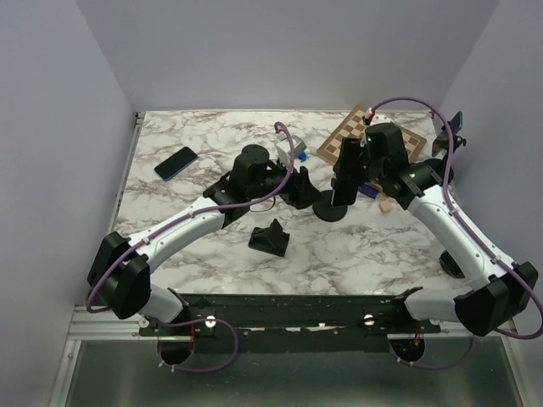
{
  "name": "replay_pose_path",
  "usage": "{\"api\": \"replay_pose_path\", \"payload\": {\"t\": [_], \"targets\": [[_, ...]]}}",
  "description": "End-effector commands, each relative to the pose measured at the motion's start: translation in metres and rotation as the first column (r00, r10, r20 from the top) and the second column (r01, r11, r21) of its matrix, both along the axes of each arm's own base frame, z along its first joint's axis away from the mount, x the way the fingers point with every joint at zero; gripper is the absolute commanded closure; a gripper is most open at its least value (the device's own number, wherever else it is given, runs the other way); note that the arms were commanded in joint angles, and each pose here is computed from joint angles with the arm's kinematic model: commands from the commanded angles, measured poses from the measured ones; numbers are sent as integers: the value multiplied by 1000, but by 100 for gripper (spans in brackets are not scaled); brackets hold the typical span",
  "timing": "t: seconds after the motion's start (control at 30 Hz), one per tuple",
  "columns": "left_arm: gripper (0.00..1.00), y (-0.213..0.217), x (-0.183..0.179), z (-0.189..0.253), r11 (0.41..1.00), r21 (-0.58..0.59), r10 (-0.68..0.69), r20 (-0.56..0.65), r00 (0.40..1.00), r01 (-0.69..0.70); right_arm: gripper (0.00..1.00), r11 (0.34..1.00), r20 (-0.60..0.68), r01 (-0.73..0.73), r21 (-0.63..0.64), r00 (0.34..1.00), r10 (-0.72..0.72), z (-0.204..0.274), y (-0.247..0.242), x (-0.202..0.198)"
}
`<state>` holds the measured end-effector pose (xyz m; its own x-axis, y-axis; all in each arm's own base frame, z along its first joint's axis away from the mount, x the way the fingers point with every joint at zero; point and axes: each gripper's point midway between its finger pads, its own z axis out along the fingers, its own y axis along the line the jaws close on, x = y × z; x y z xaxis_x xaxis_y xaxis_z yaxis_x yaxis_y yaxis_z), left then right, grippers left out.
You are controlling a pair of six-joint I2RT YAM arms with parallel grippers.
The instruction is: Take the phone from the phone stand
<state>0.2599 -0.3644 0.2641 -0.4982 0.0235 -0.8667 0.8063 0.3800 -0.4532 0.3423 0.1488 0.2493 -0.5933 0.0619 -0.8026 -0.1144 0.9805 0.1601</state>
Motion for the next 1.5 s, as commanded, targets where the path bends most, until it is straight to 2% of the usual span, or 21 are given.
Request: {"api": "replay_pose_path", "payload": {"t": [0.0,0.13,0.4,0.93,1.07,1.13,1.2,1.27,1.37,1.47], "targets": [[31,-22,5,3,998,-55,-35,-20,999,33,99,986,-32,-95,134,994,100,0,33,-19],[37,-30,7,-1,996,-62,-59,-45,997,56,99,984,-22,-98,148,994,103,3,36,-21],[35,-36,13,-9,997,-46,-60,-46,997,58,99,983,-43,-113,143,992,121,-7,46,-23],[63,-43,18,-10,997,-49,-64,-72,995,61,99,986,-37,-110,125,993,115,-11,49,-23],[65,-42,18,-13,997,-42,-62,-80,995,58,99,987,-22,-100,122,994,103,-10,48,-22],[73,-42,18,-16,998,-32,-62,-84,995,59,99,989,-12,-93,118,995,95,-9,46,-21],[83,-42,18,-18,998,-23,-58,-90,994,57,99,994,2,-68,89,998,68,-9,40,-18],[99,-40,17,-20,998,-13,-58,-92,994,58,99,999,34,-30,23,999,29,-9,26,-15],[100,-38,13,-22,998,-4,-67,-96,993,67,99,993,88,70,-100,994,-61,-9,-4,-9],[100,-34,8,-19,997,-15,-77,-70,995,76,99,978,124,106,-180,989,-84,-5,-21,-9]]}}
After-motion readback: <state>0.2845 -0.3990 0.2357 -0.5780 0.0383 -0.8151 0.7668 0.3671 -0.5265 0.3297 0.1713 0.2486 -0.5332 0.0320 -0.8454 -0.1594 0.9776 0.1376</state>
